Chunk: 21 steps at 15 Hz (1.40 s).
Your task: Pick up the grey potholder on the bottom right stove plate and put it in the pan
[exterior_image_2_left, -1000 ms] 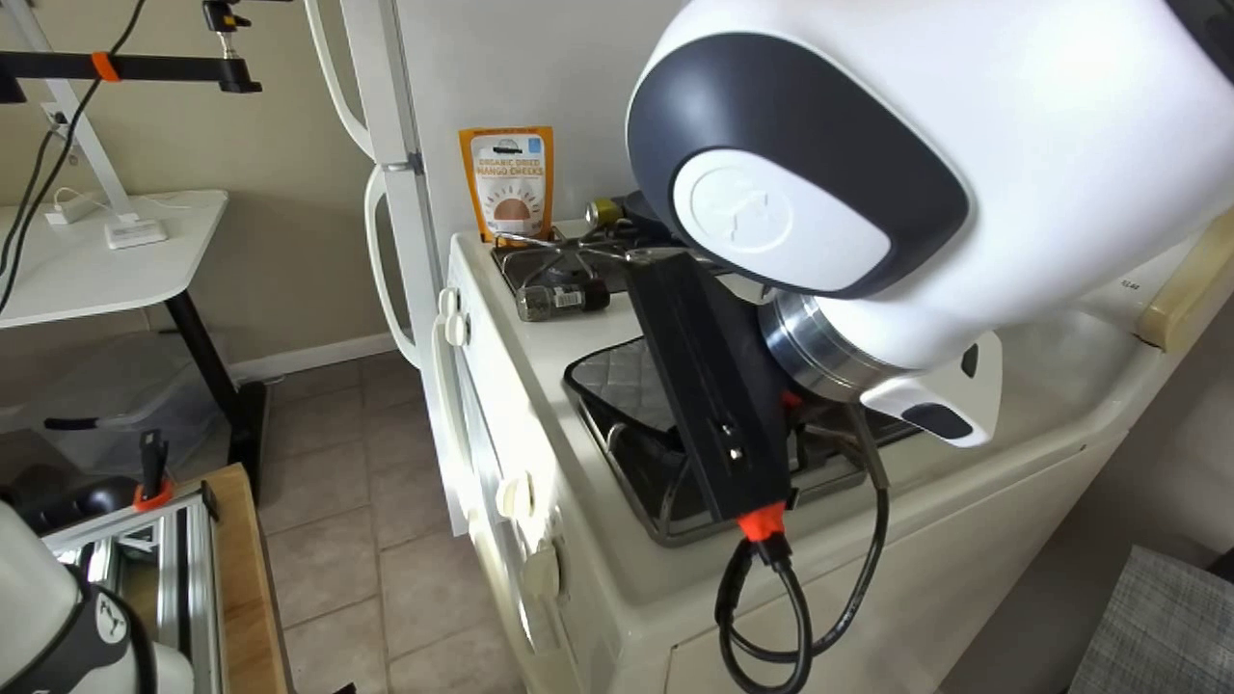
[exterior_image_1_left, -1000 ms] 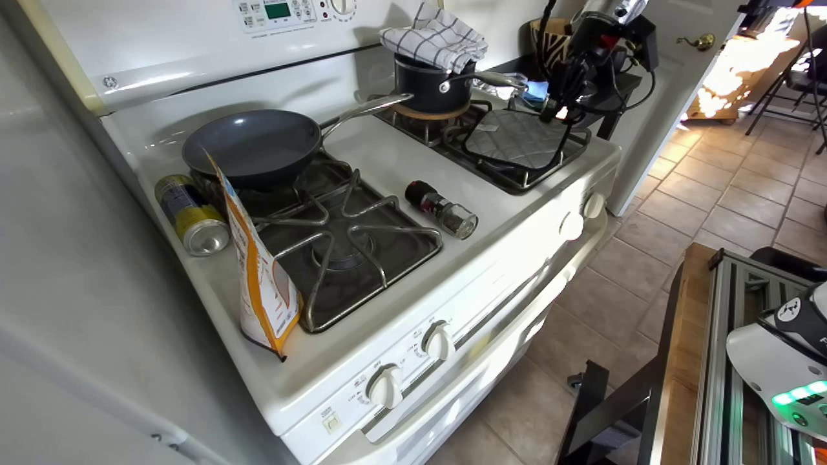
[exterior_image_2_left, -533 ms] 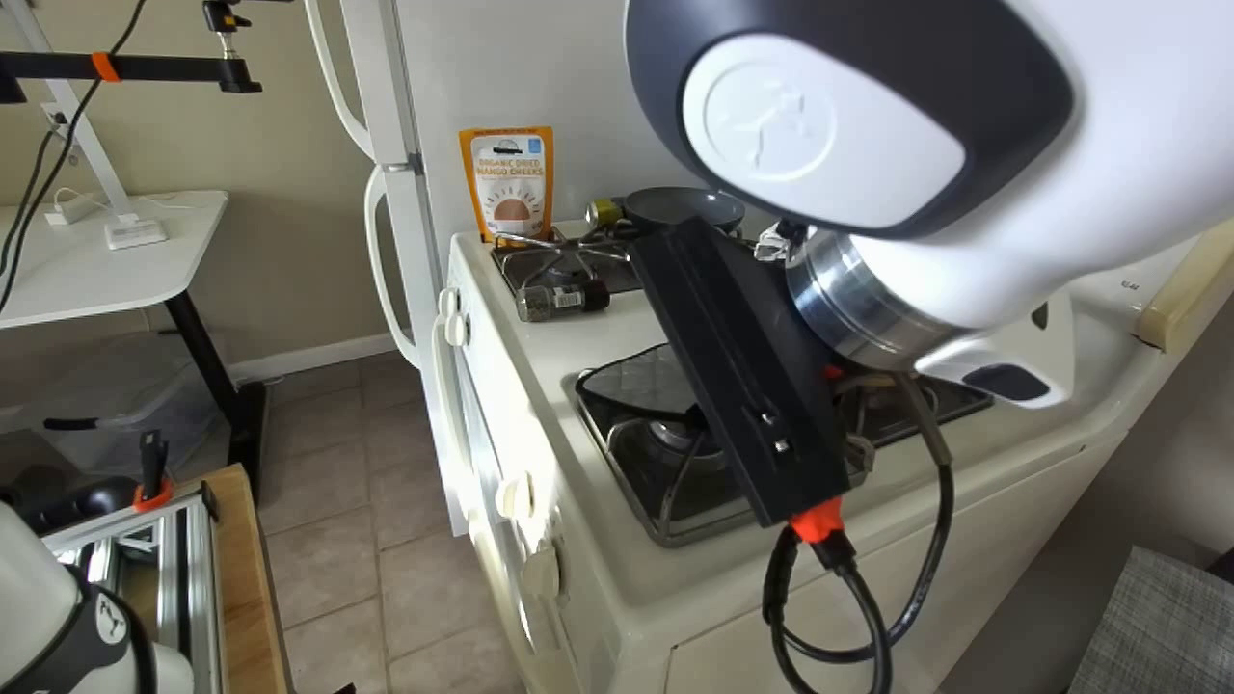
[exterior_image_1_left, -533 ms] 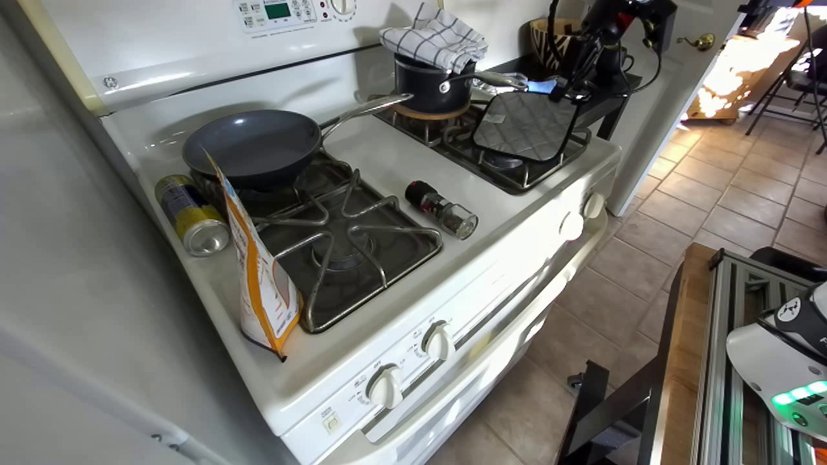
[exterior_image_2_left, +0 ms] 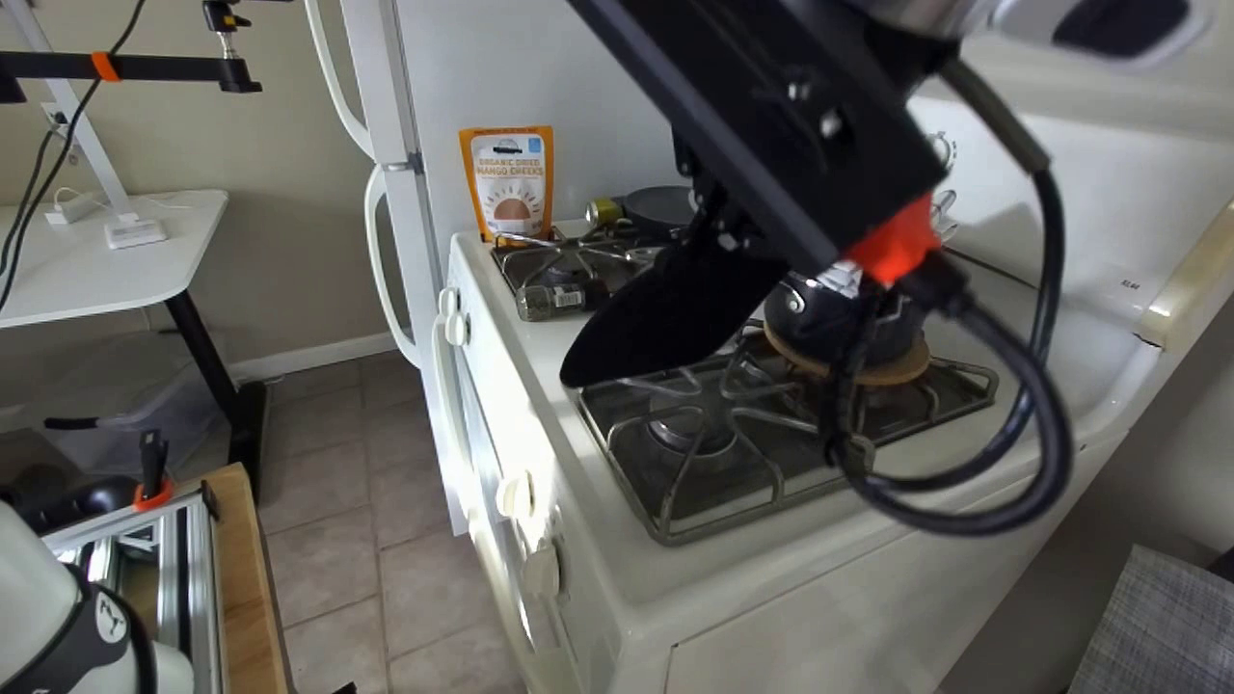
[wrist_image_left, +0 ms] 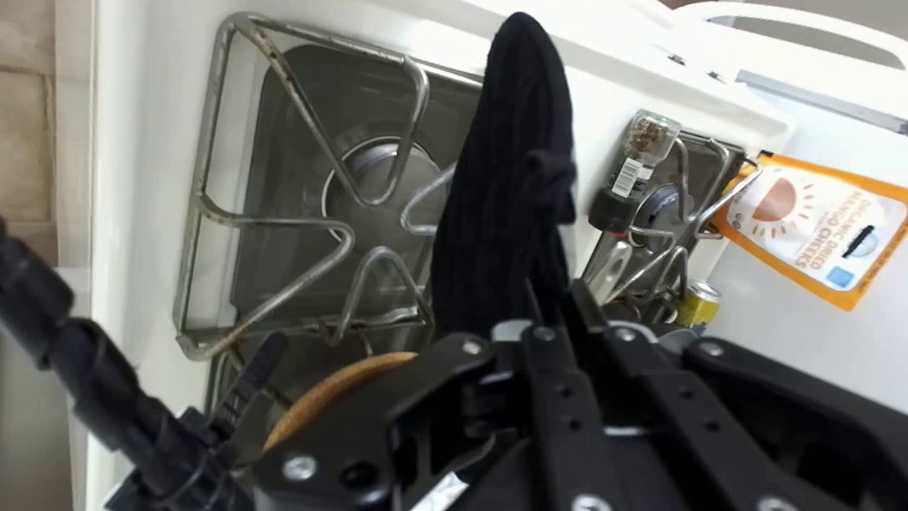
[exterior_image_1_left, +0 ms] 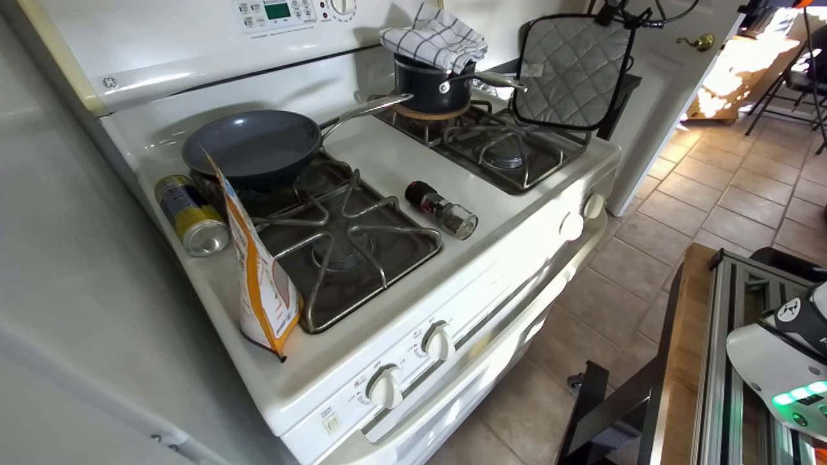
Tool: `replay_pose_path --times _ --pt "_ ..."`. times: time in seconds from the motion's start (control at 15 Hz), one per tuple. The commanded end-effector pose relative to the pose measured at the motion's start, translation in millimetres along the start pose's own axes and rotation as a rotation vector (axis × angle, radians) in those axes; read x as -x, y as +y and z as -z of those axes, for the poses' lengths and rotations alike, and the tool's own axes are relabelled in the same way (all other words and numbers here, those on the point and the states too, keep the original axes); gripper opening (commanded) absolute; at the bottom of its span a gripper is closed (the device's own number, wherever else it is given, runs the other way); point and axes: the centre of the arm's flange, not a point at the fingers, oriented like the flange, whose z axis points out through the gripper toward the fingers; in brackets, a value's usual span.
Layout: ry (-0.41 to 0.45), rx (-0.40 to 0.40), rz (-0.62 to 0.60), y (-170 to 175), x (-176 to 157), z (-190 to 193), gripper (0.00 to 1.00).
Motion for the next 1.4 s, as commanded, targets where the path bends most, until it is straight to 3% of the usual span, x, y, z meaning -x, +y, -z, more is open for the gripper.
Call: replay_pose_path --times 0.0,0.07,0.13,0.53,0.67,1.0,1.2,1.33 --pt "0.016 0.043 0.040 -46.4 -7.5 25.1 0.00" --pt "0.024 0.060 0.058 -57.6 -10.0 27.8 0.00" --pt "0.030 0.035 0.047 -34.6 -8.2 23.0 0.00" --pt "0.036 0.048 0.066 -41.6 -12.9 23.5 0.00" --pt "0.024 0.090 0.145 -68.7 -21.8 27.5 0.00" --pt "-0.096 0.272 0.363 -176.2 -59.8 31.4 0.00" --pt "-0.086 0.392 0.509 -229.2 -105.2 15.0 0.00" --pt "-0.060 0.470 0.618 -247.1 -133.2 0.6 0.00"
